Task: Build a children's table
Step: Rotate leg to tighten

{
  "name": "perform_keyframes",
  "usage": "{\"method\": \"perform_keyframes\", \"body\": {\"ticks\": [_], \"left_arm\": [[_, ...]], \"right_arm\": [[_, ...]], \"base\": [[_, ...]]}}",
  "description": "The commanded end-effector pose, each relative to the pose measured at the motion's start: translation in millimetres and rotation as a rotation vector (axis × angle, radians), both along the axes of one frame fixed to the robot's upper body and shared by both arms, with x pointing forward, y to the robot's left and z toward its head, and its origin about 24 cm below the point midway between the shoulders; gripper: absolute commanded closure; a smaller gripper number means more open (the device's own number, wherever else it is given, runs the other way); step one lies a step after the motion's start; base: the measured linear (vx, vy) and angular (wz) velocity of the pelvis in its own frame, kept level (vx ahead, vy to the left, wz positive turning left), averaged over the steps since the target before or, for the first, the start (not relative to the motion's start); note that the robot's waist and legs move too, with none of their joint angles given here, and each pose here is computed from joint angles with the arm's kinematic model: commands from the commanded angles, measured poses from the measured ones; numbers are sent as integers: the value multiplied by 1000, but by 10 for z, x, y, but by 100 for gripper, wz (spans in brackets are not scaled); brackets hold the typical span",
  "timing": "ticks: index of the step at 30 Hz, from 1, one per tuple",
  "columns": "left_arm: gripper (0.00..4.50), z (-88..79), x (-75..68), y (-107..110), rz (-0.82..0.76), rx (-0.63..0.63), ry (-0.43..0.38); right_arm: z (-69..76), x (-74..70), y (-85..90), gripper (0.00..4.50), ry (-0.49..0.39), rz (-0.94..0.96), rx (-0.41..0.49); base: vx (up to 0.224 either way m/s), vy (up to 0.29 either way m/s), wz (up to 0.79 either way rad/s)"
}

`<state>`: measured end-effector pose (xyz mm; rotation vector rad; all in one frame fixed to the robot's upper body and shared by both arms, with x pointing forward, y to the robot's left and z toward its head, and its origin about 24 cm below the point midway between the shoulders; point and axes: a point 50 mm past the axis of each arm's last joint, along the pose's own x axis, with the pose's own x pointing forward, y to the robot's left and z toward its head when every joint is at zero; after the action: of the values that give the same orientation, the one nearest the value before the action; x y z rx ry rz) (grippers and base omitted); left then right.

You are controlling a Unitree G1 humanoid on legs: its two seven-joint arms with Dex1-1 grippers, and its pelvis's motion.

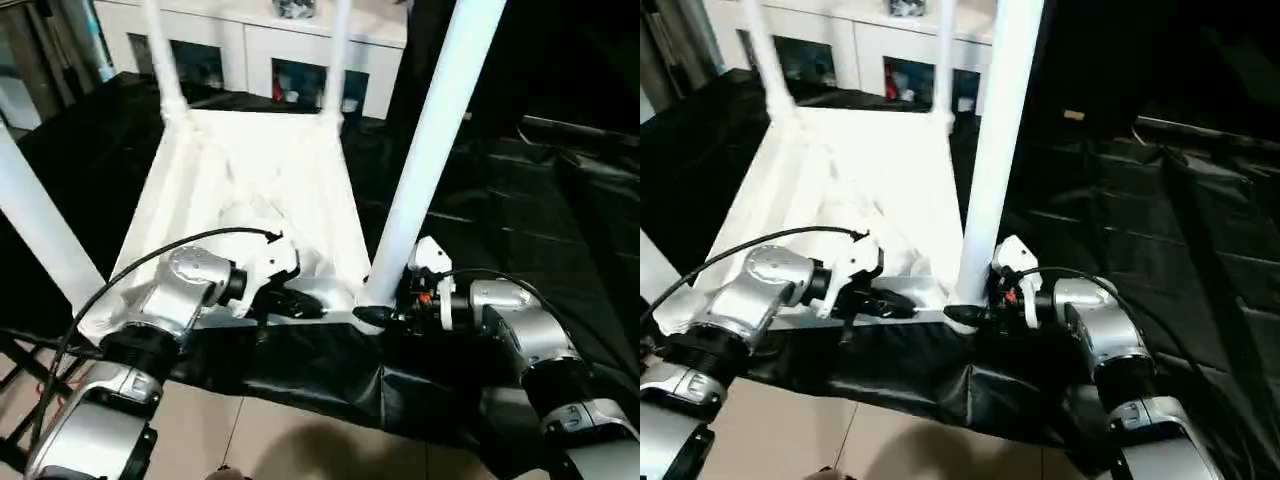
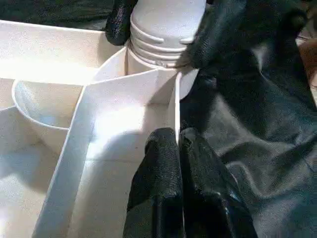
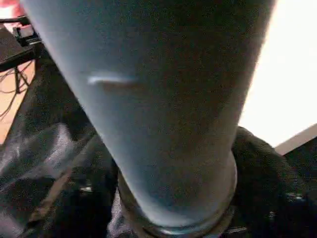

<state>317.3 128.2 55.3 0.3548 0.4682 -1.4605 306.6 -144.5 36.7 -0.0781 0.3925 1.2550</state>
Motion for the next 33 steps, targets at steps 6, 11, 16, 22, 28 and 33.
{"method": "perform_keyframes", "body": {"ticks": [6, 11, 16, 22, 28, 33], "left_arm": [[450, -34, -16, -144, -17, -7, 0], [450, -4, 79, -263, 85, -24, -40], [450, 13, 150, -449, 158, -36, -75], [450, 18, 172, -704, 206, -45, -107], [450, -13, 145, -736, 183, -28, -115], [450, -31, 169, -625, 194, 14, -142]], "right_arm": [[-72, -93, 159, 175, 55, 57, 31], [-124, 41, 207, 176, 29, -179, 51], [-216, 197, 275, 178, 23, -480, 35], [-254, 263, 496, 178, 33, -631, 41], [-206, 270, 621, 88, 0, -584, 56], [-183, 291, 484, 58, -56, -574, 18]], "base": [[0, 0, 0], [0, 0, 0], [0, 0, 0], [0, 0, 0], [0, 0, 0], [0, 0, 0]]}}
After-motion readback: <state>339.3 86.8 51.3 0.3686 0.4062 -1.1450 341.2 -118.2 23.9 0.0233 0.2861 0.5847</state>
